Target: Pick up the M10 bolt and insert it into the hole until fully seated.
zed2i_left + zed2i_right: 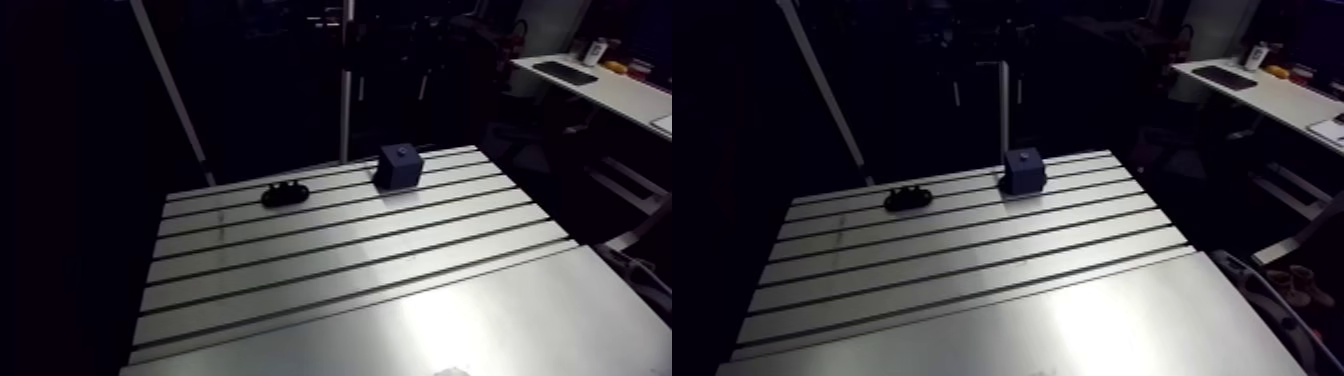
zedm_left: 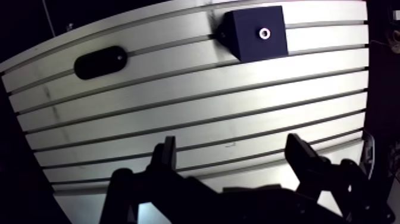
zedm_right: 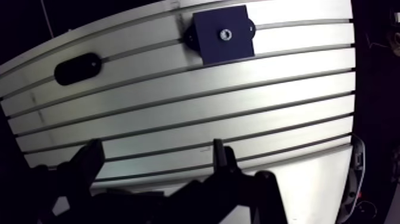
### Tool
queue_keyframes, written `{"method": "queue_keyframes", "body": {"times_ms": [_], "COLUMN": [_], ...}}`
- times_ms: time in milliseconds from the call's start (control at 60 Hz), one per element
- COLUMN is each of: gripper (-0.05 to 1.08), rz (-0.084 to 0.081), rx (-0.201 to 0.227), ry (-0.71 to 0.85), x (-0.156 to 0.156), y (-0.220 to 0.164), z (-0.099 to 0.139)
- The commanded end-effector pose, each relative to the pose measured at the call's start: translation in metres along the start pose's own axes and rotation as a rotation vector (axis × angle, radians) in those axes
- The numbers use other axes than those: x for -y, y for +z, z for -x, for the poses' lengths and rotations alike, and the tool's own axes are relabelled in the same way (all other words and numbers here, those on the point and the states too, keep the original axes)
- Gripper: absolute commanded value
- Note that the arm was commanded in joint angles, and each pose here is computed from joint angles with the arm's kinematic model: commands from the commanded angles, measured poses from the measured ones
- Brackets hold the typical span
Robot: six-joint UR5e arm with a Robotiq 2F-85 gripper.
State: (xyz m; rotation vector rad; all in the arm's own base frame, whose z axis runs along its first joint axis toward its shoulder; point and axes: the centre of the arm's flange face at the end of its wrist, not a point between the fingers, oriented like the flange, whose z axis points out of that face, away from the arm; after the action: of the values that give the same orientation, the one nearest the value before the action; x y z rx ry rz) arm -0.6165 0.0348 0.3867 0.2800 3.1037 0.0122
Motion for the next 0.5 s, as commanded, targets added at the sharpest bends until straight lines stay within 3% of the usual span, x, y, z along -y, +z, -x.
{"method": "queue_keyframes", "body": {"times_ms": [17,83,500], "gripper": [0.0,0.0,0.0], "rz": [-0.026,-0.026,-0.029], "rx": [-0.024,-0.001,-0.004], "ry": [-0.164,-0.164,-0.176], "x": [0.121,0.121,0.123], "y": [-0.054,-0.055,-0.069], "z": [0.114,0.115,0.112]}}
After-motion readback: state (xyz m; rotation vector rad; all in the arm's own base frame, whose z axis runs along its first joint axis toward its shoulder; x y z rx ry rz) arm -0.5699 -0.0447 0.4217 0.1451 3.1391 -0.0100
